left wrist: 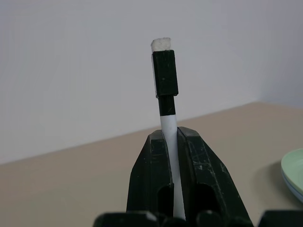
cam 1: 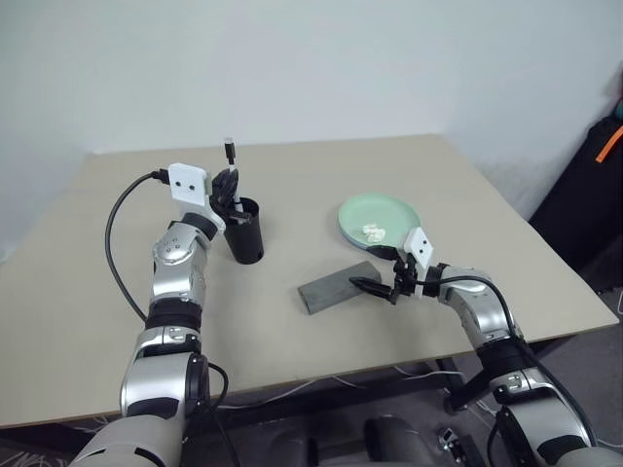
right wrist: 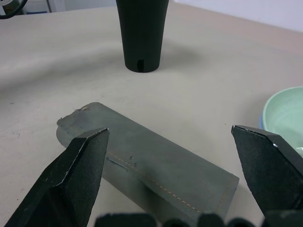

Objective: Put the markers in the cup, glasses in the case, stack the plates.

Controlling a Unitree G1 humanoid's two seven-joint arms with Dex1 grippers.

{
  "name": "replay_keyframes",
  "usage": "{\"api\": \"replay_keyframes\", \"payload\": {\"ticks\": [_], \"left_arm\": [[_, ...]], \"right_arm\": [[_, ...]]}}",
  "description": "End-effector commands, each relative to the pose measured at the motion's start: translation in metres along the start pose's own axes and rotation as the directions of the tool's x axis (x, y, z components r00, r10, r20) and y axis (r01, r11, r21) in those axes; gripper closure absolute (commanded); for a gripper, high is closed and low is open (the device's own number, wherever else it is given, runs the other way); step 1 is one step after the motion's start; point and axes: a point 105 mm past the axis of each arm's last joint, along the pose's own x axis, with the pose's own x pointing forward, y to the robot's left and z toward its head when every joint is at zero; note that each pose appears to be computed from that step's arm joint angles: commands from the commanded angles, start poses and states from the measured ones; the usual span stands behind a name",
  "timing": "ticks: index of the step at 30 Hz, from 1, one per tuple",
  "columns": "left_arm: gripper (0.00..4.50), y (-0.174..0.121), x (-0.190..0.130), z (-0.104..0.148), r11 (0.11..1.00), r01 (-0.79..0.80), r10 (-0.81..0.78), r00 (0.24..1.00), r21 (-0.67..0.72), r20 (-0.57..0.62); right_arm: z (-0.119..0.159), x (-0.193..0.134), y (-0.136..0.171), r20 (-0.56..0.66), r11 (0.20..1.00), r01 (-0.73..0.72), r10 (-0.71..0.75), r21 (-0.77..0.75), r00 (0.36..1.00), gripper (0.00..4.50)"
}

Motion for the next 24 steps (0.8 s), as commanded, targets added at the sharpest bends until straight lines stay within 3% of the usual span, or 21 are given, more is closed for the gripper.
{"api": "replay_keyframes", "payload": {"ticks": [1, 5, 8, 19, 24], "left_arm": [[4.47, 0.002, 0.004, 0.022, 1.000, 0.000, -0.001, 0.997, 0.016, 0.072], [4.47, 0.004, -0.006, 0.020, 1.000, 0.010, -0.009, 0.997, -0.018, 0.072], [3.71, 0.002, -0.011, 0.015, 0.998, 0.018, -0.014, 0.998, -0.055, 0.060], [0.04, 0.001, -0.013, 0.015, 0.998, 0.018, -0.014, 0.999, -0.064, 0.050], [0.04, 0.001, -0.013, 0.015, 0.998, 0.018, -0.014, 0.999, -0.065, 0.049]], "right_arm": [[0.016, 0.000, -0.004, 0.039, 0.999, 0.008, -0.006, -0.046, 0.999, 0.00], [0.017, 0.001, -0.004, 0.039, 0.999, 0.001, 0.001, -0.046, 0.999, 0.00], [0.016, 0.002, -0.003, 0.038, 0.999, -0.004, 0.006, -0.045, 0.999, 0.00], [0.016, 0.002, -0.003, 0.037, 0.999, -0.005, 0.006, -0.045, 0.999, 0.00], [0.016, 0.002, -0.003, 0.037, 0.999, -0.005, 0.006, -0.045, 0.999, 0.00]]}}
